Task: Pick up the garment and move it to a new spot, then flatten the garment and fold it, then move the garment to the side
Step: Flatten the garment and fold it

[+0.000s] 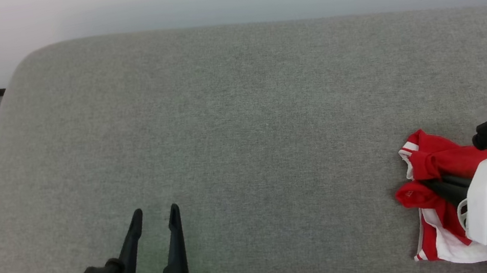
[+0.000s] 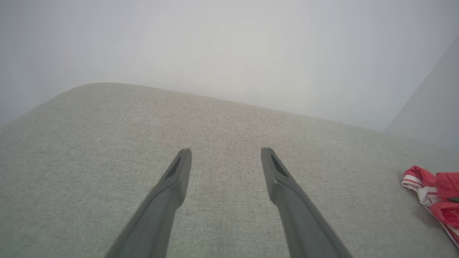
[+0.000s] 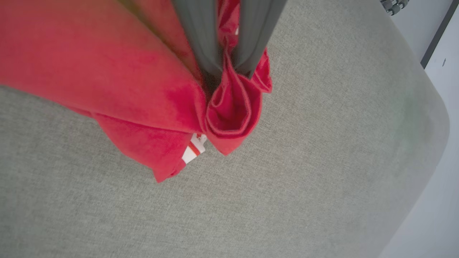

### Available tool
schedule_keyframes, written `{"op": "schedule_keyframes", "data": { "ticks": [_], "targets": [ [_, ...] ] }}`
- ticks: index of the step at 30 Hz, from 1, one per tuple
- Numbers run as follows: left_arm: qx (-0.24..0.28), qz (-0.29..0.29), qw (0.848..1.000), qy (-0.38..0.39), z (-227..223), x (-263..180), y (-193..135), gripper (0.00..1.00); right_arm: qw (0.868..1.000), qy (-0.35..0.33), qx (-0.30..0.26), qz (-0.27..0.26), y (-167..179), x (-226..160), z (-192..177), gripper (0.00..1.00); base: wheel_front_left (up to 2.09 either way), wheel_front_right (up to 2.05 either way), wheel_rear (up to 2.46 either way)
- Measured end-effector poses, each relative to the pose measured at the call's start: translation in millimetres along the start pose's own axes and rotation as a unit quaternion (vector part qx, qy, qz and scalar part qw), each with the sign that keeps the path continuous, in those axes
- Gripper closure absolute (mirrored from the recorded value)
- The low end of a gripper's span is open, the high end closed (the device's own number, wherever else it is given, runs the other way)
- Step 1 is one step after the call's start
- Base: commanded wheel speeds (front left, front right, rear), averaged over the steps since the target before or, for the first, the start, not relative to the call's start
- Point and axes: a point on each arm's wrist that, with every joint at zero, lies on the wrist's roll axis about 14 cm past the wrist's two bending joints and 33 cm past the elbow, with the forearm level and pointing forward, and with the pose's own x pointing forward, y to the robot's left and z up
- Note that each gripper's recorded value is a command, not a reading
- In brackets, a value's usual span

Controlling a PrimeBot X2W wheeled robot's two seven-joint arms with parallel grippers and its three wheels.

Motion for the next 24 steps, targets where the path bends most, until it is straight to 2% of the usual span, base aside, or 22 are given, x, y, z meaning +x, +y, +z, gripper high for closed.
{"op": "schedule_keyframes", "data": {
  "ticks": [2, 3, 4, 5, 6, 10, 14, 20, 24],
  "targets": [
    [0.0, 0.001, 1.0, 0.002, -1, 0, 0, 0.0, 1.0, -0.002, 0.002, 0.002, 2, 1, 0, 1.0, 0.0, 0.0, 0.0],
    [-0.001, 0.002, 1.0, 0.003, -2, 0, 1, 0.0, 1.0, -0.003, 0.002, 0.003, 4, 0, 0, 0.84, 0.0, 0.0, 0.0],
    [-0.001, 0.003, 1.0, 0.003, -2, 0, 2, 0.0, 1.0, -0.008, -0.001, 0.006, 7, -1, 2, 0.56, 0.0, 0.0, 0.0],
    [0.0, 0.003, 1.0, 0.003, -2, 0, 2, 0.0, 1.0, -0.013, -0.003, 0.011, 11, -2, 4, 0.09, 0.0, 0.0, 0.0],
    [0.0, 0.003, 1.0, 0.004, -2, 0, 2, 0.0, 1.0, -0.02, -0.001, 0.015, 14, -4, 6, 0.0, 0.0, 0.0, 0.0],
    [0.002, -0.003, 1.0, 0.003, 0, -1, 0, 0.0, 0.999, -0.05, -0.004, 0.018, 17, -19, 20, 0.0, 0.0, 0.0, 0.0],
    [-0.001, -0.007, 1.0, 0.005, -1, -6, -2, 0.0, 0.994, -0.11, -0.006, 0.001, 9, -42, 42, 0.0, 0.0, 0.0, 0.0],
    [-0.006, -0.027, 0.999, 0.02, -9, -11, -14, 0.0, 0.98, -0.186, 0.001, -0.072, -30, -79, 47, 0.0, 0.0, 0.0, 0.0],
    [-0.005, -0.038, 0.999, 0.019, -8, -7, -19, 0.0, 0.964, -0.237, 0.014, -0.123, -56, -104, 44, 0.0, 0.0, 0.0, 0.0]
  ]
}}
